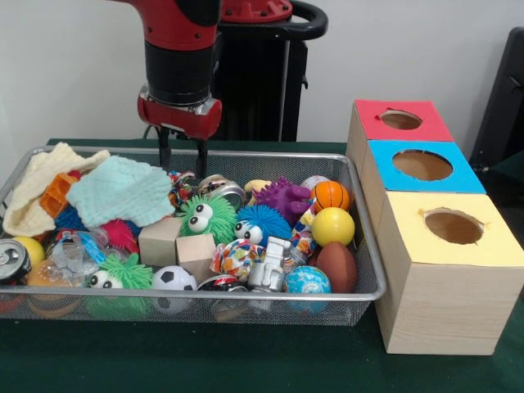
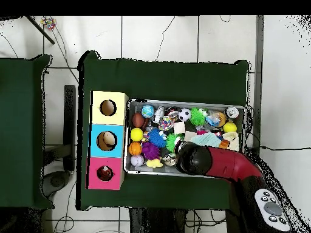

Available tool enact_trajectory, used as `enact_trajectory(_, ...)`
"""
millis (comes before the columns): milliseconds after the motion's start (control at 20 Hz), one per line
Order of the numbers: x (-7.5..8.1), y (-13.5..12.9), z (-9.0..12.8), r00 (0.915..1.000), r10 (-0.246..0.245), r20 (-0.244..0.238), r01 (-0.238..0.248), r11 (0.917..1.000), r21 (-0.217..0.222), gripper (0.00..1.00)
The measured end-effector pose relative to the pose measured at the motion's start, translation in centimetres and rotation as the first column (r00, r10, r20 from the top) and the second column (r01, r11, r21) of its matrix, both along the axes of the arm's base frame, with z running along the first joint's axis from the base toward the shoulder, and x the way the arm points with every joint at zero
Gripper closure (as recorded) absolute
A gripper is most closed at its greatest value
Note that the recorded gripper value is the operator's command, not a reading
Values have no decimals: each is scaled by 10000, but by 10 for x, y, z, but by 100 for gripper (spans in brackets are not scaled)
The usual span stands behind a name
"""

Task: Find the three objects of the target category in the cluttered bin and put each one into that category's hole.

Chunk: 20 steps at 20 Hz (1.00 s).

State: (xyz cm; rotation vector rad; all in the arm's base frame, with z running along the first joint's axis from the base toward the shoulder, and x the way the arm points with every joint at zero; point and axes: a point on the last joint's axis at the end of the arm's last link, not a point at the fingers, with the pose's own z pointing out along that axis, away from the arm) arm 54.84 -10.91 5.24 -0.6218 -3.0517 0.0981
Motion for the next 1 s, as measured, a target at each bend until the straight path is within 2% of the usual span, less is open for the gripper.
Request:
enact_trajectory(650,1,13,2,10000,-65,-11,65,9996,267,0)
enact_trajectory(1000,-13,41,-1,9991,300,-296,-283,9981,555,0)
